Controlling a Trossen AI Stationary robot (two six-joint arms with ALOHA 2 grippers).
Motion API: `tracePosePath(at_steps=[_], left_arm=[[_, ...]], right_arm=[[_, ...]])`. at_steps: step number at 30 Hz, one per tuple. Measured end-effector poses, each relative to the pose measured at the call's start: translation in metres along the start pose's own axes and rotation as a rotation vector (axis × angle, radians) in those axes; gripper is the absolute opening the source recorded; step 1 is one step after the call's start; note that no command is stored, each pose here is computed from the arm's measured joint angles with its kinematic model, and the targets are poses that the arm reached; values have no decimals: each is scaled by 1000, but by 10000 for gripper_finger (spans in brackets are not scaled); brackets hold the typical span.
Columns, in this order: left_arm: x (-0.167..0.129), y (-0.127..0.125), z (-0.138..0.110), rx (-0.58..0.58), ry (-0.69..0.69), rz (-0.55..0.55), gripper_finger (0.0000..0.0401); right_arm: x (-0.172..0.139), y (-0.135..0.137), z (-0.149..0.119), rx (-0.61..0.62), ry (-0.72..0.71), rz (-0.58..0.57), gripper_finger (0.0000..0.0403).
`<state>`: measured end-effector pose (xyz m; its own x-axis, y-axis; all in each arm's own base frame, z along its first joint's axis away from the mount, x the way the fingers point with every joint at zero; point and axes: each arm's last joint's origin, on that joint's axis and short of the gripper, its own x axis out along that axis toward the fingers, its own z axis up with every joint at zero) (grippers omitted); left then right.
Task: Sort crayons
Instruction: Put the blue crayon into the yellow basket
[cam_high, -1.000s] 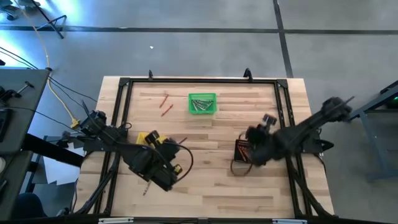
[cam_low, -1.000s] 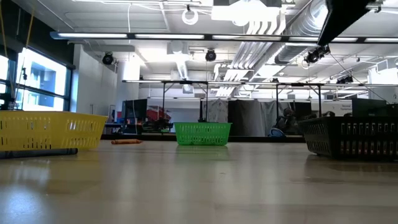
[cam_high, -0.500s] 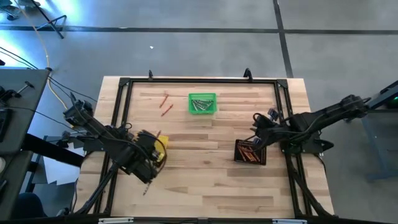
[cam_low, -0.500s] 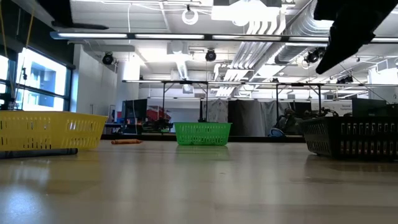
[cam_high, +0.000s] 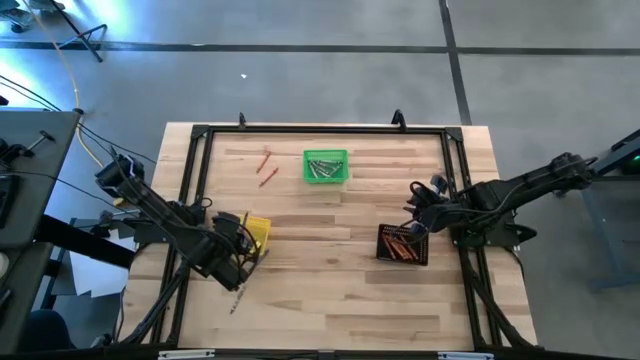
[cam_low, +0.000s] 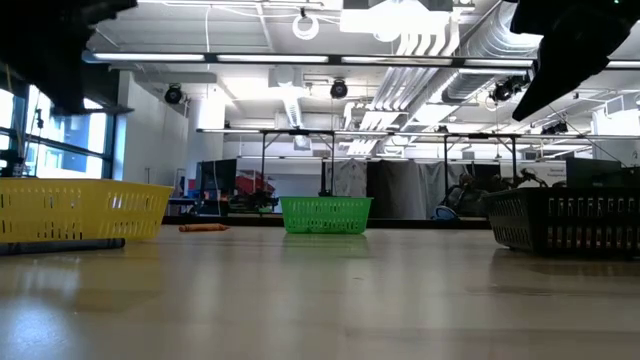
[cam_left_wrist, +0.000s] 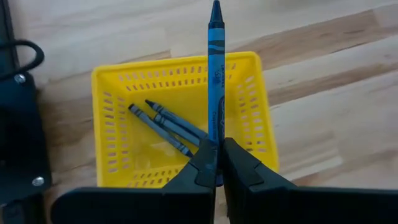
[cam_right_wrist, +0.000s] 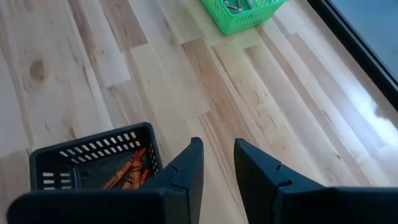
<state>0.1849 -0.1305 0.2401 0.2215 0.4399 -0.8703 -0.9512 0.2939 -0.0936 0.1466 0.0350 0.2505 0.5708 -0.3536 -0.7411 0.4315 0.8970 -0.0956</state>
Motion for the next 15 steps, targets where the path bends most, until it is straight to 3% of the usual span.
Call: tracePosePath(at_steps=[15], left_arm=[[44,13,-20,-77,7,-19,0]], right_arm=[[0,0,0,-65,-3,1,83]])
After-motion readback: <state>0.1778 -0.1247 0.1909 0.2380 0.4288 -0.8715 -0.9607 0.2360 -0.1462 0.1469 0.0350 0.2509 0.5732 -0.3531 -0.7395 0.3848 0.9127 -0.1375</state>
